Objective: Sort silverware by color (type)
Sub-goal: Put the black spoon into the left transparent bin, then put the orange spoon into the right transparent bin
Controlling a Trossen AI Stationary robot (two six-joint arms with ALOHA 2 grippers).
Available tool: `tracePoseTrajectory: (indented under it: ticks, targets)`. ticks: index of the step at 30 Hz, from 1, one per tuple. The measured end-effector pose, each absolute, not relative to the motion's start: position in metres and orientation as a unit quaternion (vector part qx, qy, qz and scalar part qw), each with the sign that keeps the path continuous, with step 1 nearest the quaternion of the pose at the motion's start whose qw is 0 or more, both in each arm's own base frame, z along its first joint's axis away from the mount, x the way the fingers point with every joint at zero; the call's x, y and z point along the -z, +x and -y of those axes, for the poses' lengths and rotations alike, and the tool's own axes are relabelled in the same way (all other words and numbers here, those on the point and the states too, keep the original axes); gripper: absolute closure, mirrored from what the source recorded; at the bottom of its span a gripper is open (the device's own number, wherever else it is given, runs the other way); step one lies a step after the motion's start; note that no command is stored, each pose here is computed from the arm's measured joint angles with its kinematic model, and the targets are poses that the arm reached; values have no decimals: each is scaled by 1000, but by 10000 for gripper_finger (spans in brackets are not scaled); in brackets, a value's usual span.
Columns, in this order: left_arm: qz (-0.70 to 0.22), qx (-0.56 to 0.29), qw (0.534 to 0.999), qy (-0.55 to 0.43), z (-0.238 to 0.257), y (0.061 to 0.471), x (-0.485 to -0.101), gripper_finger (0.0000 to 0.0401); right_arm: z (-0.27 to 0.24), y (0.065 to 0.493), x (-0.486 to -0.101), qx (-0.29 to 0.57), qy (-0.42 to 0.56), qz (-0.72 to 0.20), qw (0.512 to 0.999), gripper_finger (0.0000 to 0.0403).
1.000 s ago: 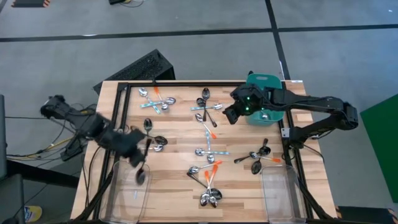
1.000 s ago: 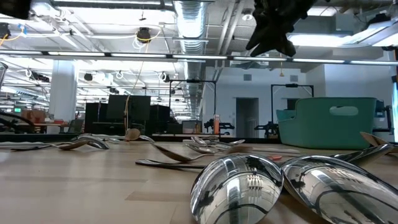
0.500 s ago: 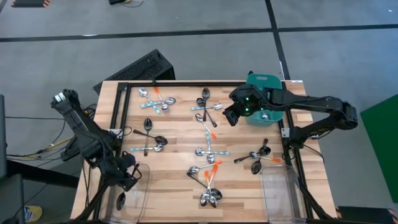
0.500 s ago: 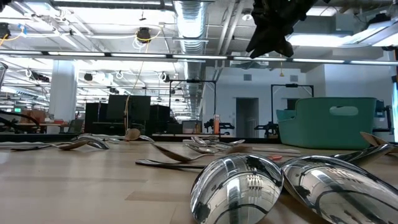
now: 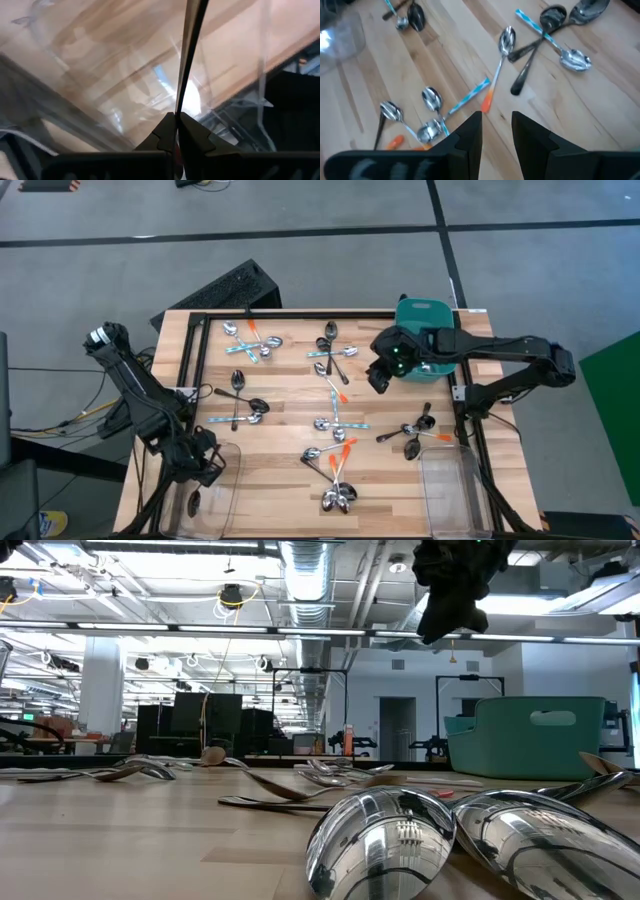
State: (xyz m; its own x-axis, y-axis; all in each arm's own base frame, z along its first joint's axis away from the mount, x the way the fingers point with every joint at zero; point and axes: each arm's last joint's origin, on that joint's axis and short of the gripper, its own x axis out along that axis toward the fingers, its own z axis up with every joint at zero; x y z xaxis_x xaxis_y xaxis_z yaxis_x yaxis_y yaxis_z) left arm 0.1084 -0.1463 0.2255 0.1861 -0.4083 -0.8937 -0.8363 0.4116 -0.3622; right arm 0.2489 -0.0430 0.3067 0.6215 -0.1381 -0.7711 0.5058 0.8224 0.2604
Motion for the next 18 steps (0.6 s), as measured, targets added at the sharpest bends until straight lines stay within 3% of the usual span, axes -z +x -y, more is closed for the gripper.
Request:
tracePoseTrajectory:
  ticks: [4, 10, 18]
  targets:
    - [-606, -200, 568, -519, 146, 108, -223, 390, 36, 248, -306, 173, 216, -407, 871, 274]
    - [-602, -206, 560, -531, 144, 108, -225, 325, 26, 249, -291, 146, 185, -427, 873, 274]
    - [-519, -186, 619, -559, 127, 112, -239, 275, 4, 252, -255, 85, 146, -426, 889, 274]
